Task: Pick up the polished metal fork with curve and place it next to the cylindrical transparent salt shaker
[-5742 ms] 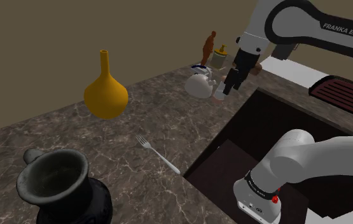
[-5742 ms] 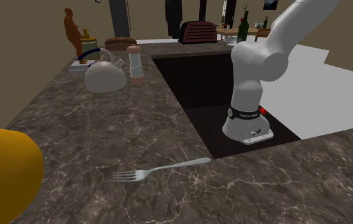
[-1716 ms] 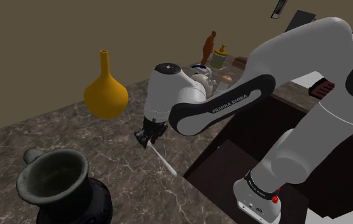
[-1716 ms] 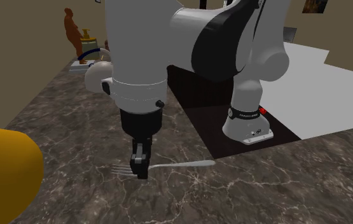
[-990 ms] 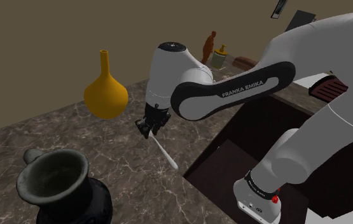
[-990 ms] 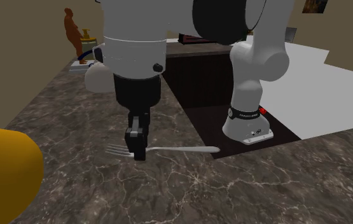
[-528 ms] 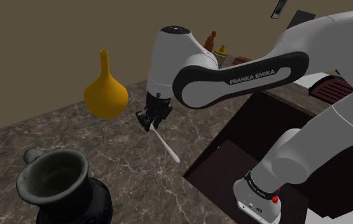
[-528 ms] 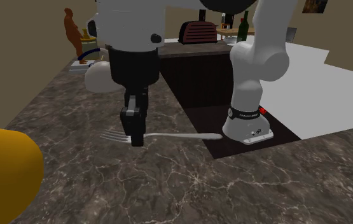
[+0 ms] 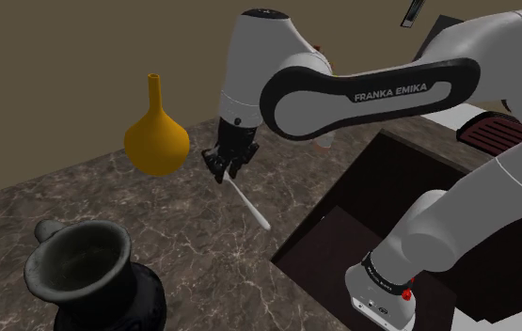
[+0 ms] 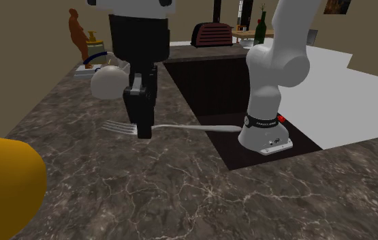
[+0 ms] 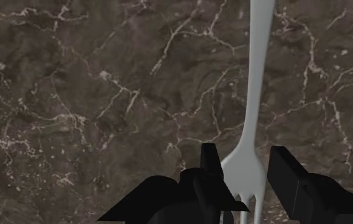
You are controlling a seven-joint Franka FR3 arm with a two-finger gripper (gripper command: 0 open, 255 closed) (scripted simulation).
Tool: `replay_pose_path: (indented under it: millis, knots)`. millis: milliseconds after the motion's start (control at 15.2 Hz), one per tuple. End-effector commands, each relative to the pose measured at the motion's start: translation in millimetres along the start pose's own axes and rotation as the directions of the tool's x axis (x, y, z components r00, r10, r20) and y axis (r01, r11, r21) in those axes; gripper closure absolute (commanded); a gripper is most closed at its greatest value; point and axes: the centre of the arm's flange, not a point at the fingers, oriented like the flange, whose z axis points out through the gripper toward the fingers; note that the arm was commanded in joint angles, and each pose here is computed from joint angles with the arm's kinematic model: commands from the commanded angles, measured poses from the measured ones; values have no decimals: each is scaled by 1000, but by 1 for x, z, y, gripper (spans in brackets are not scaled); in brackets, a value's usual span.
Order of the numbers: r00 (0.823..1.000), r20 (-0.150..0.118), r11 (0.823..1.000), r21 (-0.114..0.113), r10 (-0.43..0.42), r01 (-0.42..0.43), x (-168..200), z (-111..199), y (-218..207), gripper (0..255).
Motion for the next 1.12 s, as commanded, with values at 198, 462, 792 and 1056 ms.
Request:
replay_pose_path:
  millis: [198,462,792,1056]
  knots:
    - [1000,0,1000,0,0,0,2,-27,0,255]
    - [1000,0,1000,0,0,0,4,-48,0,255]
    - [1000,0,1000,0,0,0,6,-75,0,255]
    - [1000,0,1000,0,0,0,7,-96,0,255]
